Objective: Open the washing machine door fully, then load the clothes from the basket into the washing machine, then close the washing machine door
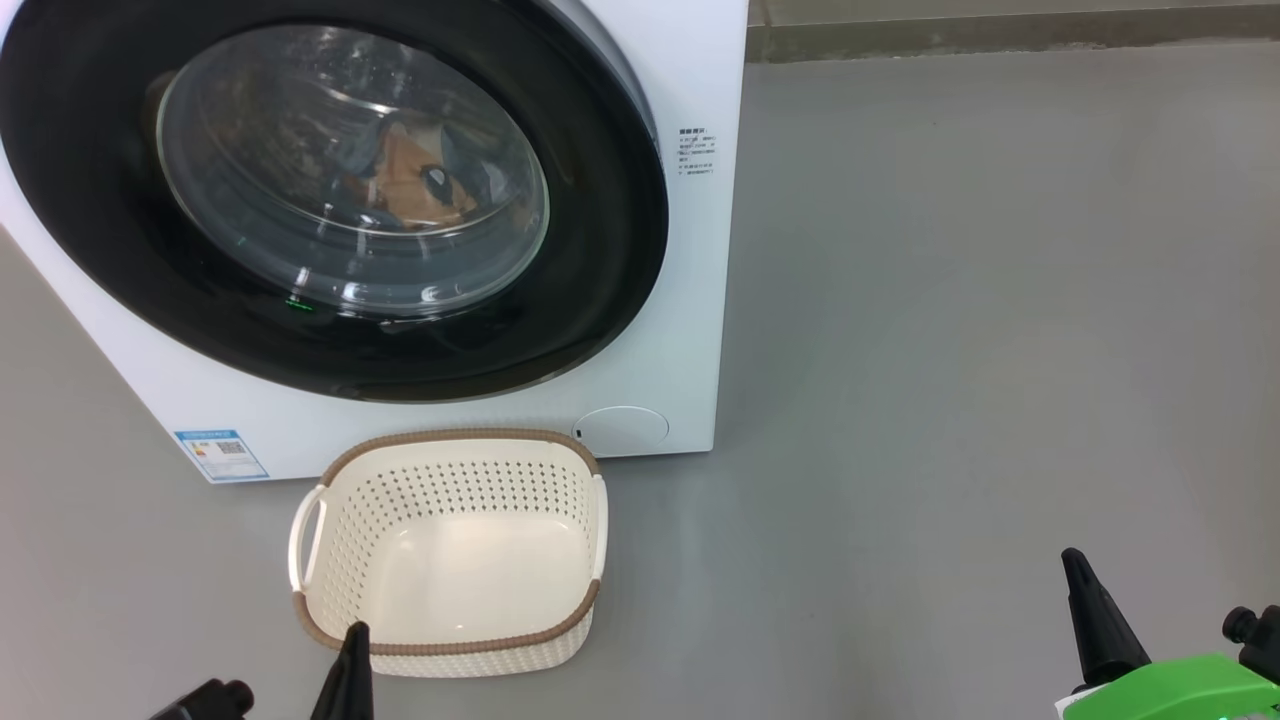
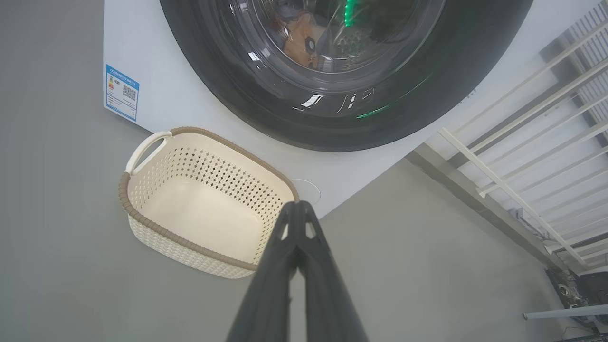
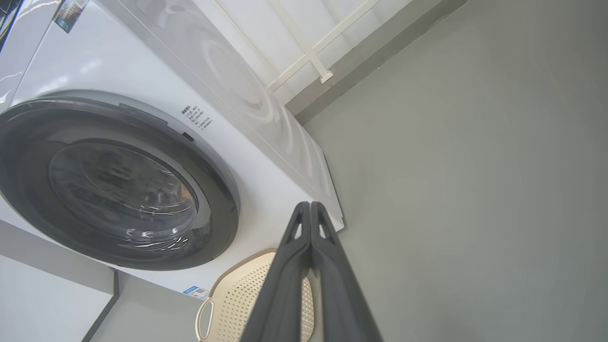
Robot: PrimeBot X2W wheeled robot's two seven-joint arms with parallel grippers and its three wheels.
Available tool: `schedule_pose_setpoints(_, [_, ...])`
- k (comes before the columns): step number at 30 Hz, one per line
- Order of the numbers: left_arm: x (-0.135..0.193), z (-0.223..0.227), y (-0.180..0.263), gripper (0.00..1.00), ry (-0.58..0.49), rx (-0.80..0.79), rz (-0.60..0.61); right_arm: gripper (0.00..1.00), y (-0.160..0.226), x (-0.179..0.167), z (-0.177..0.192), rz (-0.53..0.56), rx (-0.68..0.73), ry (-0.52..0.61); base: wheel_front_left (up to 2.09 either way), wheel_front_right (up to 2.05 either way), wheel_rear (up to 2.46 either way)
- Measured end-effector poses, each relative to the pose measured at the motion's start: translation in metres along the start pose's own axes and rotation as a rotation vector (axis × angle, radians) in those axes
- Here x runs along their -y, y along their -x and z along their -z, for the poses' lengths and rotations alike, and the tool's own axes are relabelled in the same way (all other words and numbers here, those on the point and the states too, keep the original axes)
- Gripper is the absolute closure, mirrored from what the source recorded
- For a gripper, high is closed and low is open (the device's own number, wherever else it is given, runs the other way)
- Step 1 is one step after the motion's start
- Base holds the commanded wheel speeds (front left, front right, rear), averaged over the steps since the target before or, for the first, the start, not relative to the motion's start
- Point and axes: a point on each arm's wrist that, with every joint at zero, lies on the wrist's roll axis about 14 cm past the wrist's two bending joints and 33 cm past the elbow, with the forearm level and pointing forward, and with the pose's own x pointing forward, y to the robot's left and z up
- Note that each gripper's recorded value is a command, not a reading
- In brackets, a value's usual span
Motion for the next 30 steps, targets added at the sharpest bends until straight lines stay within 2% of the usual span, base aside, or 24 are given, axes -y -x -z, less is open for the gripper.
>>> schedule_pose_setpoints(30, [0.003, -0.016, -0.007, 1.0, 0.334, 0.016, 0.026, 1.0, -0.01, -0.002, -0.008, -0.017, 0.027, -0.332, 0.0, 0.0, 0.0])
